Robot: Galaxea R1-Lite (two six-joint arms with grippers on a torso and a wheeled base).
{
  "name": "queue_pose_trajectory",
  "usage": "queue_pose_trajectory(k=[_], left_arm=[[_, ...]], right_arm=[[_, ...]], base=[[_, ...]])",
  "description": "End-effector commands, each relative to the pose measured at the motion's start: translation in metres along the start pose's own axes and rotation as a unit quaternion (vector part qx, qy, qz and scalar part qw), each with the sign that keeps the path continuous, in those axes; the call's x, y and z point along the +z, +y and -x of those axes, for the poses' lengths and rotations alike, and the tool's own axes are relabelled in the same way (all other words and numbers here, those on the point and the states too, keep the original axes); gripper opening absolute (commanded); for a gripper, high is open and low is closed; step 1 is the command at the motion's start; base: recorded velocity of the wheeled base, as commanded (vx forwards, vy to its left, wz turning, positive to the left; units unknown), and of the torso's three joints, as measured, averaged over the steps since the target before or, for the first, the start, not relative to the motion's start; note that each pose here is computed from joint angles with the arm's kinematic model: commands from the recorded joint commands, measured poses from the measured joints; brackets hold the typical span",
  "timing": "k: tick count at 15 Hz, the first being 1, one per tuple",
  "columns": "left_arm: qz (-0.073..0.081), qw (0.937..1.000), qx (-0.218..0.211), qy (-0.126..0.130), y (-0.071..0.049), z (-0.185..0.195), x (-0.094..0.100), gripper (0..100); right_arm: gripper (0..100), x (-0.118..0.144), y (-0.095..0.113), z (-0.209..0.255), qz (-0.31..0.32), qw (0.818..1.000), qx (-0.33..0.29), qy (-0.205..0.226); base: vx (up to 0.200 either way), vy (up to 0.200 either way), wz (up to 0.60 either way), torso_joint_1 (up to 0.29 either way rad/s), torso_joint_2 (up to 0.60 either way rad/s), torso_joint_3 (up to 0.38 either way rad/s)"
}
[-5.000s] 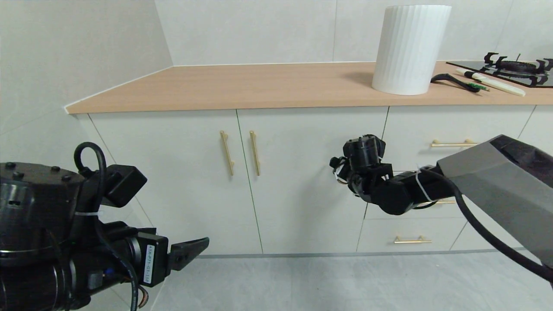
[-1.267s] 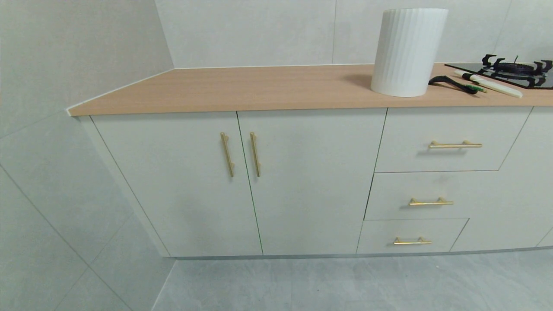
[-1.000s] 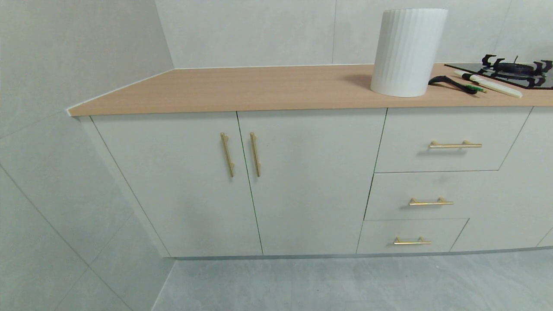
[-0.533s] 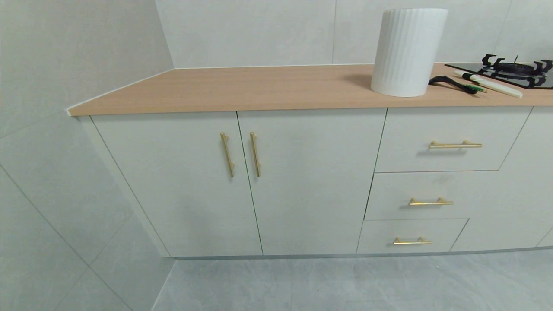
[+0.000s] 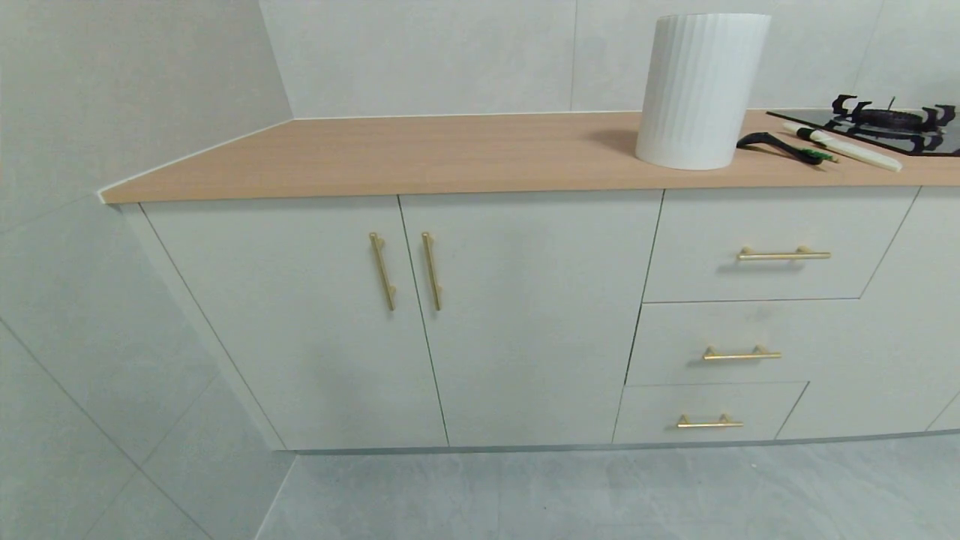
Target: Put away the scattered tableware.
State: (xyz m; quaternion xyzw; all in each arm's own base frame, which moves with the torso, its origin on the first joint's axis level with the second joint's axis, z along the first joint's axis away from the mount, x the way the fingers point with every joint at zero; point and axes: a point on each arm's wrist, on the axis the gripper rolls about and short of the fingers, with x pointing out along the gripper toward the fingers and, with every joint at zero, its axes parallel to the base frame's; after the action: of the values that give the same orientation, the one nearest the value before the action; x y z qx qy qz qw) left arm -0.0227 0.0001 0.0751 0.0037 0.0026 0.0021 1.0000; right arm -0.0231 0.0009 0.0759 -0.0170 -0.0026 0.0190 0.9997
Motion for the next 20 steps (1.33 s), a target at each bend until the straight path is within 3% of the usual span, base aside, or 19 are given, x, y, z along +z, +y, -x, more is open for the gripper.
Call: queue_pose_trajectory(k=[1, 8, 11, 20], left_arm=[[0.0, 1.0, 0.001, 0.001, 0.0, -0.0001, 0.0, 100], [0.0, 1.0, 0.0, 0.001, 0.0, -0.0001, 0.0, 100], [-0.006, 1.0, 0.0, 0.001, 0.0, -0.0001, 0.0, 100], [0.0, 1.0, 0.002, 0.001, 0.0, -0.0001, 0.0, 100]], right_arm=[[100, 0.0001, 0.0, -0.0001, 0.0, 1.0, 0.0, 0.001], [100, 0.0001, 0.0, -0.0001, 0.0, 1.0, 0.0, 0.001], [100, 0.0001, 0.0, -0.0001, 0.0, 1.0, 0.0, 0.001], [100, 0.0001, 0.0, -0.0001, 0.0, 1.0, 0.0, 0.001]], base=[[0.0, -0.2, 0.0, 0.002, 0.0, 0.002], [0.0, -0.2, 0.0, 0.004, 0.0, 0.002], [0.0, 0.0, 0.0, 0.0, 0.0, 0.0], [0.0, 0.0, 0.0, 0.0, 0.0, 0.0]])
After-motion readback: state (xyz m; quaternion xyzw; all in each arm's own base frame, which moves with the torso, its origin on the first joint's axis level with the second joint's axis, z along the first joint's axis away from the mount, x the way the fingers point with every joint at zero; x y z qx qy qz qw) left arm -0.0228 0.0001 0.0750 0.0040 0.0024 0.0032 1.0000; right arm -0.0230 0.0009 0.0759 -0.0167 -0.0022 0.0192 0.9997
